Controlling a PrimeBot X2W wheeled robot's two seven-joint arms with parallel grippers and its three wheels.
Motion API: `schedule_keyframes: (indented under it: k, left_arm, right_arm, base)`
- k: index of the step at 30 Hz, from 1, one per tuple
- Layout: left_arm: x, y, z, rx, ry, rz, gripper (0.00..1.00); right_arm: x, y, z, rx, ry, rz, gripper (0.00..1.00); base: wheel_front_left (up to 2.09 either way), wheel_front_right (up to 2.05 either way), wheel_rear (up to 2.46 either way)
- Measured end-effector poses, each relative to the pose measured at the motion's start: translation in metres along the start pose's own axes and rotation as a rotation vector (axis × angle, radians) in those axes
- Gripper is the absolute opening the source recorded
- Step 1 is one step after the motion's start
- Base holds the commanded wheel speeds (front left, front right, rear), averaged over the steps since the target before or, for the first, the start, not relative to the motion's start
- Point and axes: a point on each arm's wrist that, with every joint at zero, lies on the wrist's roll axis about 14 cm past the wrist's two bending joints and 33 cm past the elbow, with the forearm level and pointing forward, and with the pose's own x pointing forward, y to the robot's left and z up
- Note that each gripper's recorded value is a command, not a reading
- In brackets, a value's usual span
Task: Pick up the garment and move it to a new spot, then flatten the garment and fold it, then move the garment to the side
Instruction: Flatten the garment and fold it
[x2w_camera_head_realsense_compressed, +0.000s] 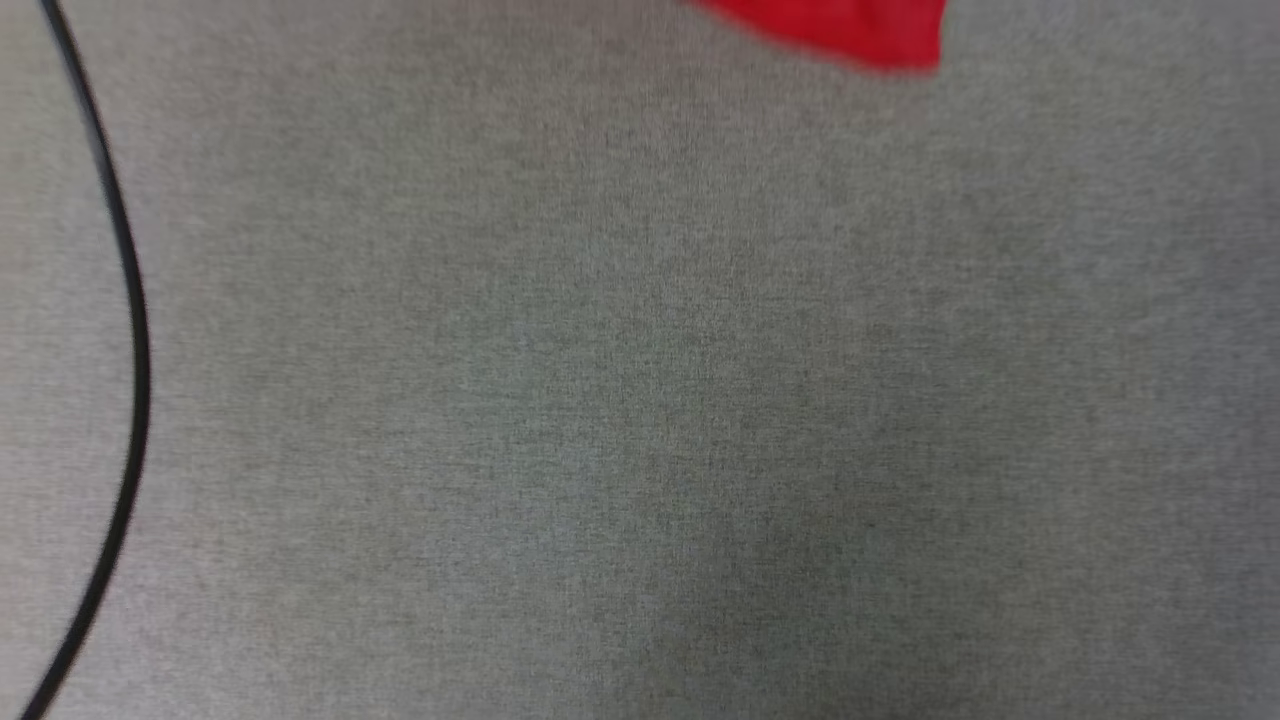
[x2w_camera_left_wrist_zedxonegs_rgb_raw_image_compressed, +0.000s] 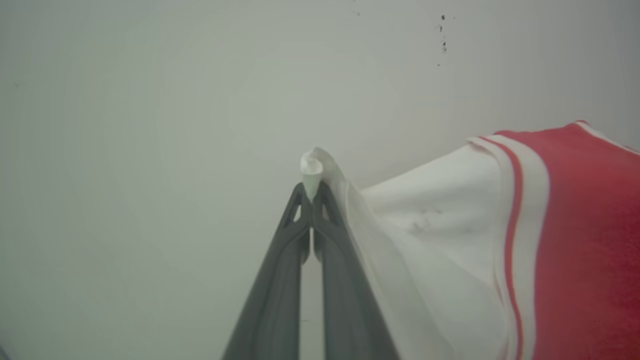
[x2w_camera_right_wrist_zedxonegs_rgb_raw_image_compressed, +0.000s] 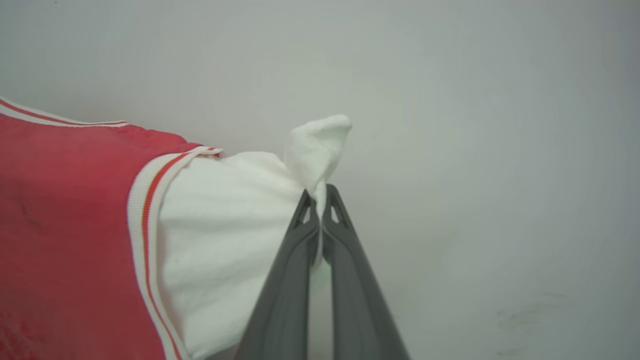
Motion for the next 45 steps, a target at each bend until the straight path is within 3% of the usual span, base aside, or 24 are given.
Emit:
schedule_keyframes:
  k: [4, 10, 19, 31, 38, 45]
  left_arm:
    - [0.012, 0.003, -0.022, -0.025, 0.010, 0.023, 0.00]
    - [0.014, -0.003, -0.079, -0.054, 0.112, 0.014, 0.00]
    - [-0.027, -0.006, -0.176, -0.255, 0.322, 0.036, 0.00]
    - [-0.146, -0.035, -0.252, -0.345, 0.546, 0.007, 0.00]
    - [-0.212, -0.031, -0.254, -0.353, 0.567, 0.002, 0.00]
    - [-0.273, -0.030, -0.243, -0.348, 0.584, -0.026, 0.00]
  right_arm:
    - [0.019, 0.005, -0.008, -0.014, -0.009, 0.010, 0.00]
    - [0.036, 0.018, -0.049, -0.021, 0.047, 0.042, 0.00]
    - [0.024, 0.042, -0.125, 0.018, 0.199, 0.102, 0.00]
    - [-0.071, 0.072, -0.224, 0.124, 0.412, 0.164, 0.00]
    - [-0.142, 0.077, -0.251, 0.191, 0.493, 0.166, 0.00]
    - [-0.201, 0.065, -0.249, 0.238, 0.516, 0.131, 0.00]
  base:
    - [0.00, 0.00, 0.00]
    - [0.00, 0.00, 0.00]
    - [0.00, 0.00, 0.00]
    - [0.00, 0.00, 0.00]
    - [0.00, 0.00, 0.00]
    - [0.00, 0.00, 0.00]
